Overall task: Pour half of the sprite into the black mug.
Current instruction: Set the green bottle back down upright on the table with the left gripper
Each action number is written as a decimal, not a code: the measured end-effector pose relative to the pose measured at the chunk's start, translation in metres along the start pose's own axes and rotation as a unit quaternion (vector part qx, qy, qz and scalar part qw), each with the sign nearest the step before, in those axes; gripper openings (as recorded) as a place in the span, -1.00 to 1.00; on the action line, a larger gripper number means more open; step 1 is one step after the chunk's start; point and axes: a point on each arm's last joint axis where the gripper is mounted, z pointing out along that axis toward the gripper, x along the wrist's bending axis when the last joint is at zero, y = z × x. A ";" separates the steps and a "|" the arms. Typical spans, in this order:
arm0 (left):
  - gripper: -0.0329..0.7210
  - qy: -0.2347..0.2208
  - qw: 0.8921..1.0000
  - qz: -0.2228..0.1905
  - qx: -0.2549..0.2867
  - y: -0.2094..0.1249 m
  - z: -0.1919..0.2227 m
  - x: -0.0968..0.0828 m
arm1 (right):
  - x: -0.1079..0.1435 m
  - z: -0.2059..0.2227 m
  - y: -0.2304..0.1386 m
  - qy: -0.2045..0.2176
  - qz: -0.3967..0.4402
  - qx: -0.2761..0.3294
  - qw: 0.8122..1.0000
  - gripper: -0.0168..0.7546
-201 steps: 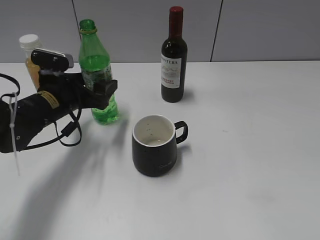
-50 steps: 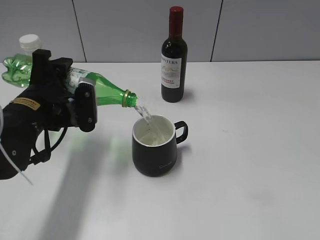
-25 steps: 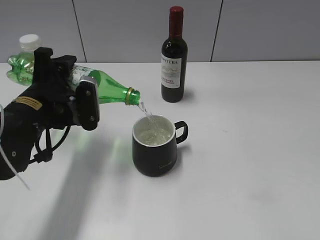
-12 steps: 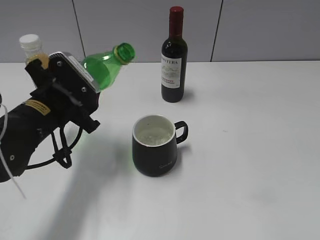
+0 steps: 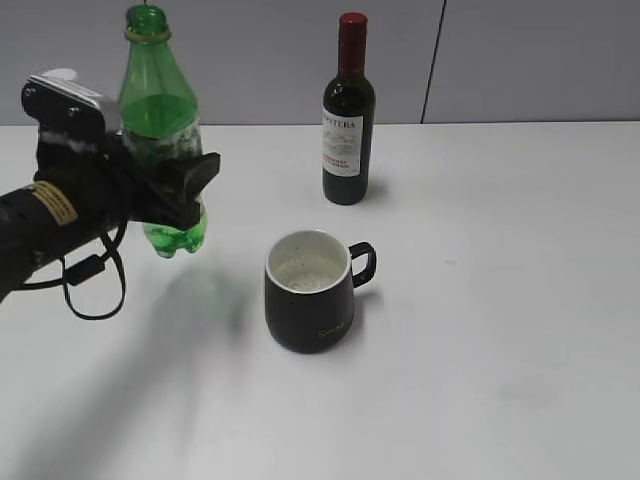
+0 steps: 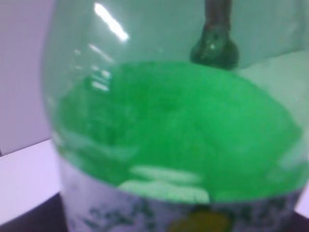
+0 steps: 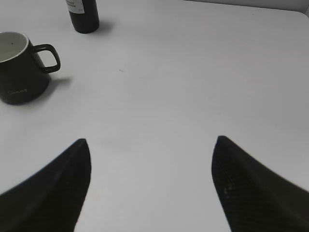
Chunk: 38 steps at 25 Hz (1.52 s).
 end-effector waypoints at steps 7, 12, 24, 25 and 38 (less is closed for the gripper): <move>0.31 -0.011 0.999 -0.022 -0.020 0.004 0.026 0.019 | 0.000 0.000 0.000 0.000 0.000 0.000 1.000 0.52; 0.30 -0.011 0.999 -0.024 -0.020 -0.002 0.051 0.023 | 0.000 0.000 0.000 0.000 0.000 0.000 1.000 0.52; 0.30 -0.019 0.999 -0.032 -0.003 -0.032 0.091 0.021 | 0.000 0.000 0.000 0.000 0.000 0.000 1.000 0.52; 0.30 -0.019 0.999 -0.034 0.001 -0.036 0.092 0.021 | 0.000 0.000 0.000 0.000 0.000 0.000 1.000 0.52; 0.65 -0.018 0.999 -0.042 0.004 -0.048 0.096 0.019 | 0.000 0.000 0.000 0.000 0.000 0.000 1.000 0.52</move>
